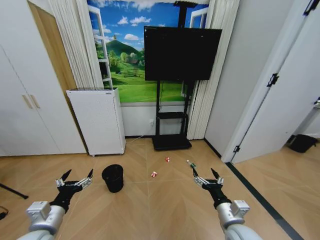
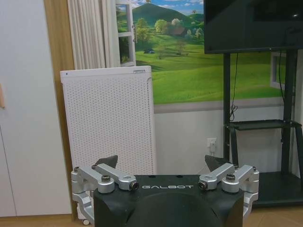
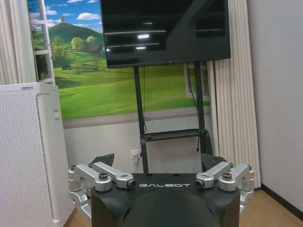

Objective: Pick up the trash bin and place the garbage on the floor into it.

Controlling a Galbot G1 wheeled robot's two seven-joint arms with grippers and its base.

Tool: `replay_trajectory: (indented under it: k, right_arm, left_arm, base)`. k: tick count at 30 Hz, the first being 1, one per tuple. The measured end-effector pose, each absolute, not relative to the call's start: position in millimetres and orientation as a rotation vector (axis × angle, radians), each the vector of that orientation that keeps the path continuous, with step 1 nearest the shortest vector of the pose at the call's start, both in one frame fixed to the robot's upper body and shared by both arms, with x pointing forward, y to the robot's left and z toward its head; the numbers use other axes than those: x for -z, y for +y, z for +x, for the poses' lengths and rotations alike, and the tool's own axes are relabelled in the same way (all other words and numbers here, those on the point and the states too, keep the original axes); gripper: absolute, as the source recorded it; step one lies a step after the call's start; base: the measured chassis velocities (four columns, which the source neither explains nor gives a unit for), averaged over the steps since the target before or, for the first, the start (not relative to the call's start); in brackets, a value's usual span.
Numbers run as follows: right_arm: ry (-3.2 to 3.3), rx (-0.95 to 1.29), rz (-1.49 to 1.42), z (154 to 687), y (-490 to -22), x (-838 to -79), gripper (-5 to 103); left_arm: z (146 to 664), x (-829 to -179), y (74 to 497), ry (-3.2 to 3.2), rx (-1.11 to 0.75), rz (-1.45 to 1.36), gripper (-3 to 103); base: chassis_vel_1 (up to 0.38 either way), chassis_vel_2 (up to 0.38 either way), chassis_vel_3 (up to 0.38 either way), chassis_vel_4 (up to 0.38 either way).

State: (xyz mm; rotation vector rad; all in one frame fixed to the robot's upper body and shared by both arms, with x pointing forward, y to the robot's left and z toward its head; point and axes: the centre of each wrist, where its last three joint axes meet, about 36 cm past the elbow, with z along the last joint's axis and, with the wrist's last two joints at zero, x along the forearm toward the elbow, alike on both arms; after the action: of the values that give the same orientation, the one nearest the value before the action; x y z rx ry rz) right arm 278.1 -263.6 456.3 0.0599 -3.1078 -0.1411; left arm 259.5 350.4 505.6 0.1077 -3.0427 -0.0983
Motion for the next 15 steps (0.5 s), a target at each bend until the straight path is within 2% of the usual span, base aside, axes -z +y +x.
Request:
replay_trajectory:
  k: [15]
  right_arm:
    - [-3.107, 0.136, 0.073, 276.5, -261.9, -456.8, 100]
  left_arm:
    - [258.1, -505.9, 352.9, -3.048, 0.099, 0.115, 100]
  base:
    - [-0.207, 0.195, 0.203, -0.205]
